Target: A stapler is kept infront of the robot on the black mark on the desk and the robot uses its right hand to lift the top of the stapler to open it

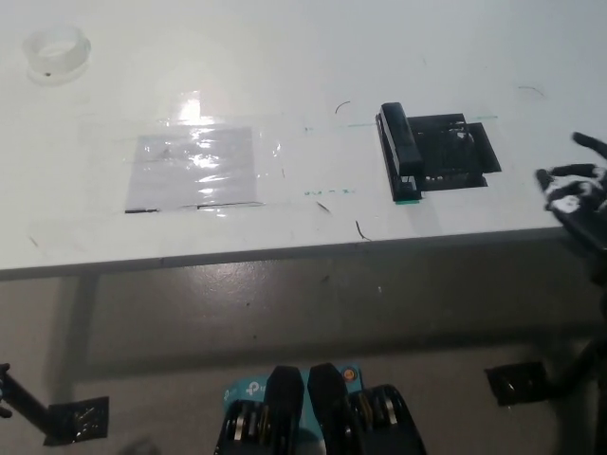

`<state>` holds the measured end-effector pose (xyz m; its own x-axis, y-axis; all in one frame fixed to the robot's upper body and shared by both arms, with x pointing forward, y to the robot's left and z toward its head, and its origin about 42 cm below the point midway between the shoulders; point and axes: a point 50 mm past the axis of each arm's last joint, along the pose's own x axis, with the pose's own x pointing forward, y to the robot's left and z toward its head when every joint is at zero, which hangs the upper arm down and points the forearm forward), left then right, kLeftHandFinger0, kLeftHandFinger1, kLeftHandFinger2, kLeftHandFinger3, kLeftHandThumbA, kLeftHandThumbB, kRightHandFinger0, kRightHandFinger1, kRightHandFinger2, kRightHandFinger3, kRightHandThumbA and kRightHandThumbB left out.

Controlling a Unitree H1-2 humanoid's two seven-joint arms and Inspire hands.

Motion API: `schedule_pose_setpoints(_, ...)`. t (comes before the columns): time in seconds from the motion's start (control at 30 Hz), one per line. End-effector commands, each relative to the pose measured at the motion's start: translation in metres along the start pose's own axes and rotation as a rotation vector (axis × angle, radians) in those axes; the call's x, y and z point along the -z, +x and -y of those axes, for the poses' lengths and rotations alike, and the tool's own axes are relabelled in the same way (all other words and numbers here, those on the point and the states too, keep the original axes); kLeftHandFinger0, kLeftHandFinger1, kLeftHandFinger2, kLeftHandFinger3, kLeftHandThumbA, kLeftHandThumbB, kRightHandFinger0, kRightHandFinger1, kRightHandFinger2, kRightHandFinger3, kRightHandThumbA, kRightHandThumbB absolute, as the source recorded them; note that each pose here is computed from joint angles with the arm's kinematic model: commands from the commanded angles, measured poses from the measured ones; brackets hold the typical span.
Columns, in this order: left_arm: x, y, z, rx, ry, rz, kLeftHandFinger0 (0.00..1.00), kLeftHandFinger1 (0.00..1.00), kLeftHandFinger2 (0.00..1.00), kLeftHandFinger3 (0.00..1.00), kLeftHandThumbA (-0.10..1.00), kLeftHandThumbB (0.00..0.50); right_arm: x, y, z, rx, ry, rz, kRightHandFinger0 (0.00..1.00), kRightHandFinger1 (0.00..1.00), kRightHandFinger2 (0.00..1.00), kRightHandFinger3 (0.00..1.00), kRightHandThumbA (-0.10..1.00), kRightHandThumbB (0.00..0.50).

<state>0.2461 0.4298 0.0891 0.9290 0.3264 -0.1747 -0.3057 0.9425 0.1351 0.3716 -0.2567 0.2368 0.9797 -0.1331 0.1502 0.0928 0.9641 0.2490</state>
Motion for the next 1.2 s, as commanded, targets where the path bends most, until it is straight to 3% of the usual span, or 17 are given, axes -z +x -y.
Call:
schedule_pose_setpoints(0.0, -0.013, 0.003, -0.007, 0.004, -0.006, 0.052, 0.4, 0.48, 0.65, 0.81, 0.45, 0.005, -0.007, 0.011, -0.033, -0.112, 0.118, -0.05, 0.28, 0.29, 0.44, 0.75, 0.83, 0.0)
schedule_pose_setpoints(0.13, -0.014, 0.005, -0.006, 0.006, 0.005, 0.051, 0.4, 0.48, 0.65, 0.82, 0.46, 0.001, 0.0, 0.013, -0.051, -0.137, 0.188, -0.082, 0.27, 0.29, 0.42, 0.72, 0.86, 0.0)
schedule_pose_setpoints(0.23, -0.015, 0.005, -0.006, 0.005, 0.007, 0.055, 0.4, 0.48, 0.66, 0.83, 0.43, 0.006, 0.003, 0.014, -0.066, -0.117, 0.265, -0.099, 0.24, 0.26, 0.42, 0.75, 0.85, 0.0)
schedule_pose_setpoints(0.33, -0.014, 0.005, -0.007, 0.002, 0.005, 0.053, 0.41, 0.49, 0.66, 0.82, 0.4, 0.0, 0.005, 0.016, -0.076, -0.099, 0.382, -0.128, 0.27, 0.29, 0.46, 0.79, 0.86, 0.0)
schedule_pose_setpoints(0.43, -0.016, 0.004, -0.006, 0.002, 0.013, 0.052, 0.42, 0.49, 0.67, 0.82, 0.4, 0.003, 0.008, 0.021, -0.083, -0.118, 0.477, -0.172, 0.28, 0.31, 0.49, 0.76, 0.96, 0.0)
schedule_pose_setpoints(0.57, -0.014, 0.004, -0.006, 0.008, 0.009, 0.052, 0.43, 0.5, 0.68, 0.83, 0.41, 0.0, 0.012, 0.024, -0.088, -0.11, 0.516, -0.211, 0.26, 0.29, 0.47, 0.76, 0.92, 0.0)
schedule_pose_setpoints(0.63, -0.013, 0.005, -0.006, 0.009, 0.011, 0.054, 0.42, 0.5, 0.67, 0.83, 0.42, 0.001, 0.015, 0.027, -0.091, -0.096, 0.576, -0.246, 0.25, 0.3, 0.51, 0.79, 0.91, 0.0)
schedule_pose_setpoints(0.73, -0.014, 0.003, -0.005, 0.008, 0.006, 0.052, 0.39, 0.49, 0.67, 0.82, 0.43, 0.0, 0.019, 0.03, -0.095, -0.048, 0.654, -0.291, 0.39, 0.48, 0.66, 0.86, 0.92, 0.0)
schedule_pose_setpoints(0.8, -0.014, 0.002, -0.005, 0.002, 0.01, 0.047, 0.39, 0.49, 0.67, 0.81, 0.44, 0.001, 0.022, 0.031, -0.098, -0.038, 0.7, -0.314, 0.55, 0.62, 0.74, 0.91, 0.95, 0.0)
schedule_pose_setpoints(0.9, -0.013, 0.003, -0.006, 0.004, 0.009, 0.046, 0.43, 0.52, 0.68, 0.82, 0.44, 0.0, 0.024, 0.032, -0.1, -0.025, 0.735, -0.333, 0.64, 0.73, 0.84, 0.96, 1.0, 0.0)
schedule_pose_setpoints(1.07, -0.014, 0.003, -0.005, 0.002, 0.004, 0.05, 0.38, 0.49, 0.67, 0.82, 0.45, 0.013, 0.026, 0.03, -0.103, 0.015, 0.836, -0.36, 0.8, 0.88, 1.0, 1.0, 1.0, 0.0)
schedule_pose_setpoints(1.17, -0.013, 0.004, -0.005, 0.001, 0.0, 0.047, 0.39, 0.5, 0.67, 0.82, 0.46, 0.012, 0.027, 0.03, -0.105, 0.031, 0.889, -0.371, 0.86, 0.97, 1.0, 1.0, 1.0, 0.0)
